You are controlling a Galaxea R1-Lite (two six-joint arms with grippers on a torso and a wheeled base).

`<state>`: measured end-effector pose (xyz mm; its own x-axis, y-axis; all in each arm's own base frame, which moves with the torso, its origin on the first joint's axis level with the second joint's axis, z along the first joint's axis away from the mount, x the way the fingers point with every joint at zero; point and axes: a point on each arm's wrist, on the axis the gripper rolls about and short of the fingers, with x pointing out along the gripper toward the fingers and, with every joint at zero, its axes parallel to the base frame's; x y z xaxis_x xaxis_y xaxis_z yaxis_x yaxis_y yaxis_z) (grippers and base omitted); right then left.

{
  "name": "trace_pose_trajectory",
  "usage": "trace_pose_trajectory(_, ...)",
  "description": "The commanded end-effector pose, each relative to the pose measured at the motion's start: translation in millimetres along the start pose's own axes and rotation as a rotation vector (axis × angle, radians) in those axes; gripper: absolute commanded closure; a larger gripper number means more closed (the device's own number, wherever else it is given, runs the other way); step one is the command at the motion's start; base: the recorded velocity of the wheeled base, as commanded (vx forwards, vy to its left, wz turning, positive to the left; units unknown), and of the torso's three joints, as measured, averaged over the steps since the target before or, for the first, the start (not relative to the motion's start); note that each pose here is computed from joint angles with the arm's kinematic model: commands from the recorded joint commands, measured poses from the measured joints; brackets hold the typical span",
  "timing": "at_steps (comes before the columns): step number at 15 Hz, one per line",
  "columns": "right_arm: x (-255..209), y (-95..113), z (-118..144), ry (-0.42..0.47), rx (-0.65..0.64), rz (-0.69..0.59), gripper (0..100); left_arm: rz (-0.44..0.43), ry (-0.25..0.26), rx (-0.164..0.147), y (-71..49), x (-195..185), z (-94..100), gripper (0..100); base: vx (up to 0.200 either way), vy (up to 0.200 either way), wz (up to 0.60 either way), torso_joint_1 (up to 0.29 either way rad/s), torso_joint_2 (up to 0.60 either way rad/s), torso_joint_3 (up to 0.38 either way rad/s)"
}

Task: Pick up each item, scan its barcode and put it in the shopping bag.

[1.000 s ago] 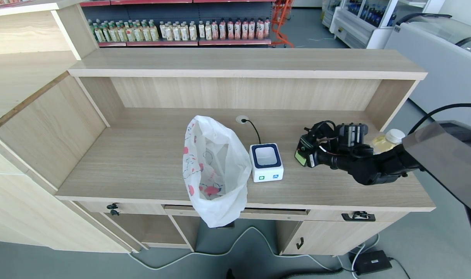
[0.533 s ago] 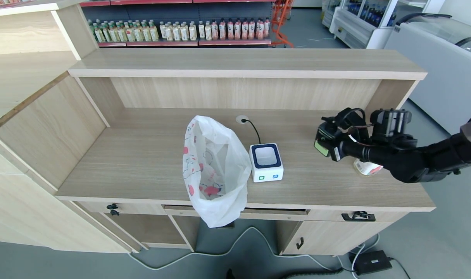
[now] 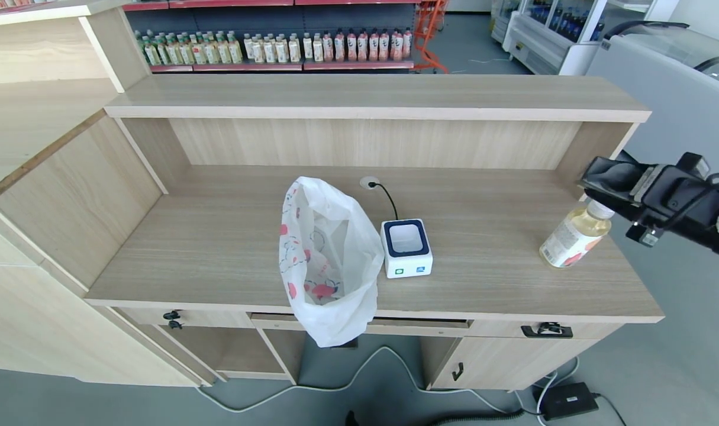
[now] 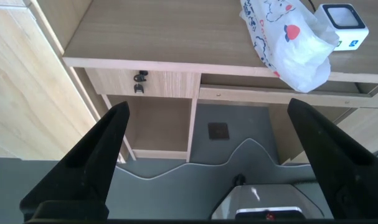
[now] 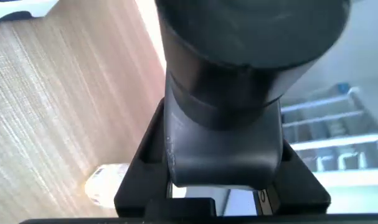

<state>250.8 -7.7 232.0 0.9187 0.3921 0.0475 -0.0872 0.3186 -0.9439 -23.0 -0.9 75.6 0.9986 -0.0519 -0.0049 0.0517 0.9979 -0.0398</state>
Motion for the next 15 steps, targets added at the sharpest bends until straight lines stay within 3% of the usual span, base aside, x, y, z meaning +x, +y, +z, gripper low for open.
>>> trace_pose_trajectory(1, -44.0, -11.0, 36.5, -0.188, -0.305, -0.079, 100, 0.0, 0.0, 0.0, 0.0, 0.0, 0.0, 0, 0.0, 0.0, 0.0, 0.0, 0.0, 0.0)
trace_pose_trajectory(2, -46.9, -12.8, 39.9, -0.214, -0.389, -0.092, 100, 0.0, 0.0, 0.0, 0.0, 0.0, 0.0, 0, 0.0, 0.0, 0.0, 0.0, 0.0, 0.0)
trace_pose_trajectory(3, -55.4, -16.9, 47.2, -0.261, -0.603, -0.135, 100, 0.0, 0.0, 0.0, 0.0, 0.0, 0.0, 0, 0.0, 0.0, 0.0, 0.0, 0.0, 0.0)
trace_pose_trajectory(5, -62.4, -18.1, 55.4, -0.349, -0.84, -0.184, 100, 0.0, 0.0, 0.0, 0.0, 0.0, 0.0, 0, 0.0, 0.0, 0.0, 0.0, 0.0, 0.0)
trace_pose_trajectory(8, -61.0, -11.4, 90.0, -0.644, -1.134, -0.349, 100, 0.0, 0.0, 0.0, 0.0, 0.0, 0.0, 0, 0.0, 0.0, 0.0, 0.0, 0.0, 0.0)
trace_pose_trajectory(11, -52.3, 17.6, 148.4, -1.014, -1.111, -0.487, 100, 0.0, 0.0, 0.001, 0.0, 0.0, 0.0, 0, 0.0, 0.0, 0.0, 0.0, 0.0, 0.0)
trace_pose_trajectory(12, -54.3, 21.2, 167.8, -1.096, -1.092, -0.545, 100, 0.0, 0.0, 0.0, 0.0, 0.0, 0.0, 0, 0.0, 0.0, 0.0, 0.0, 0.0, 0.0)
trace_pose_trajectory(15, -55.4, 31.3, 183.0, -1.16, -1.109, -0.585, 100, 0.0, 0.0, 0.0, 0.0, 0.0, 0.0, 0, 0.0, 0.0, 0.0, 0.0, 0.0, 0.0)
